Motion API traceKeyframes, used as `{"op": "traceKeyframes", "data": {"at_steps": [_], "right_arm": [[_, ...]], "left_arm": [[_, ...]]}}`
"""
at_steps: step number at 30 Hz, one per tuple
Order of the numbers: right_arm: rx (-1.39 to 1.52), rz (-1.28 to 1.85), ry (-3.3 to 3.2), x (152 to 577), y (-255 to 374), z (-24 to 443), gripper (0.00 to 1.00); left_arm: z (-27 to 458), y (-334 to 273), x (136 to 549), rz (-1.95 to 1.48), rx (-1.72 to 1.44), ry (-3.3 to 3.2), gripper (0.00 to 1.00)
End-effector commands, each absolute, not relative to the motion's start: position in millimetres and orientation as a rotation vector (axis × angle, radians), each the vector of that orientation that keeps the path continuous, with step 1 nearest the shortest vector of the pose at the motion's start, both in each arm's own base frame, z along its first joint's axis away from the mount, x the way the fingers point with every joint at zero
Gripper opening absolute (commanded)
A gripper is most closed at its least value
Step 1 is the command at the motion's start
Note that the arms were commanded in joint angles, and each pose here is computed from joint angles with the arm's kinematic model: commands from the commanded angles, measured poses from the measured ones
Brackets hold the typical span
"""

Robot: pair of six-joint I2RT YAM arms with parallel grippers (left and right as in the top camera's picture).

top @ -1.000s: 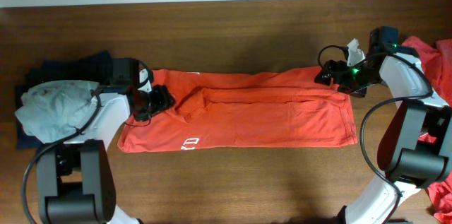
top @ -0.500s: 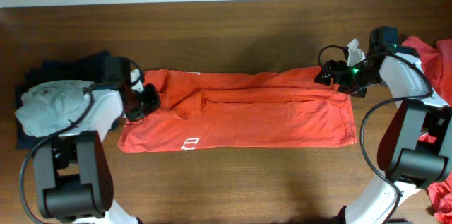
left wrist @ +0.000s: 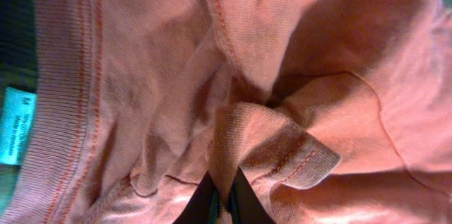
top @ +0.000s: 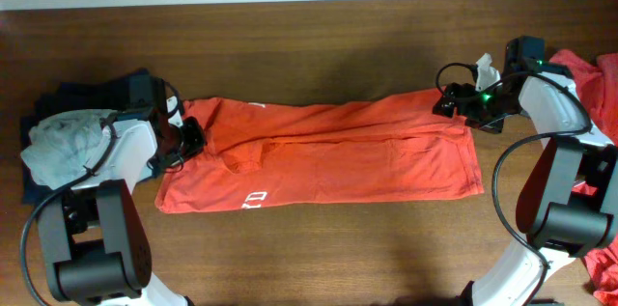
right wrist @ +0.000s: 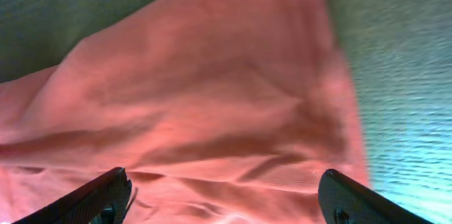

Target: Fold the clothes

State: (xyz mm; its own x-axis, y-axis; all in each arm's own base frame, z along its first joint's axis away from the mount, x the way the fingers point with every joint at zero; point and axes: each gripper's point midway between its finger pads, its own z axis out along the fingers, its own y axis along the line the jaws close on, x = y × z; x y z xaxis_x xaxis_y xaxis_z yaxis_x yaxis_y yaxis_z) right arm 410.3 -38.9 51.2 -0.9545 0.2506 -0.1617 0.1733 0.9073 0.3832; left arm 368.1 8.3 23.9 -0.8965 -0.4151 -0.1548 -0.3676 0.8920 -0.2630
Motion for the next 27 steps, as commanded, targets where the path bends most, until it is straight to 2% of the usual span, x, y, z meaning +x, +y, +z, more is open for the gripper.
{"op": "traceKeyframes", "data": {"at_steps": [1,2,4,5,9,13,15,18,22,26,27], "right_arm": [[0.314,0.454,2.836,417,-49,59,0.9],[0.313,0.434,2.83,419,-52,59,0.9],[0.315,0.379,2.828,421,-59,57,0.9],[0.319,0.368,2.826,421,-61,57,0.91],[0.356,0.442,2.823,417,-67,54,0.85],[0.268,0.479,2.819,410,-80,54,0.84],[0.219,0.58,2.791,402,-89,54,0.91],[0.241,0.677,2.802,392,-93,43,0.93],[0.249,0.84,2.804,383,-85,27,0.94],[0.196,0.991,2.797,378,-67,14,0.95],[0.171,1.031,2.794,377,-61,11,0.95]], "left_arm": [[36,24,376,-0.23,-0.579,2.81,0.07],[37,25,376,-0.231,-0.578,2.807,0.14],[37,24,376,-0.23,-0.577,2.808,0.43],[37,24,376,-0.23,-0.577,2.808,0.54],[37,24,376,-0.23,-0.577,2.807,0.61],[37,24,376,-0.23,-0.577,2.807,0.64],[37,22,377,-0.248,-0.546,2.807,0.69],[45,9,385,-0.345,-0.374,2.797,0.79],[70,3,396,-0.387,-0.286,2.748,0.86],[110,5,404,-0.362,-0.209,2.686,0.87],[122,5,406,-0.352,-0.196,2.666,0.92]]}}
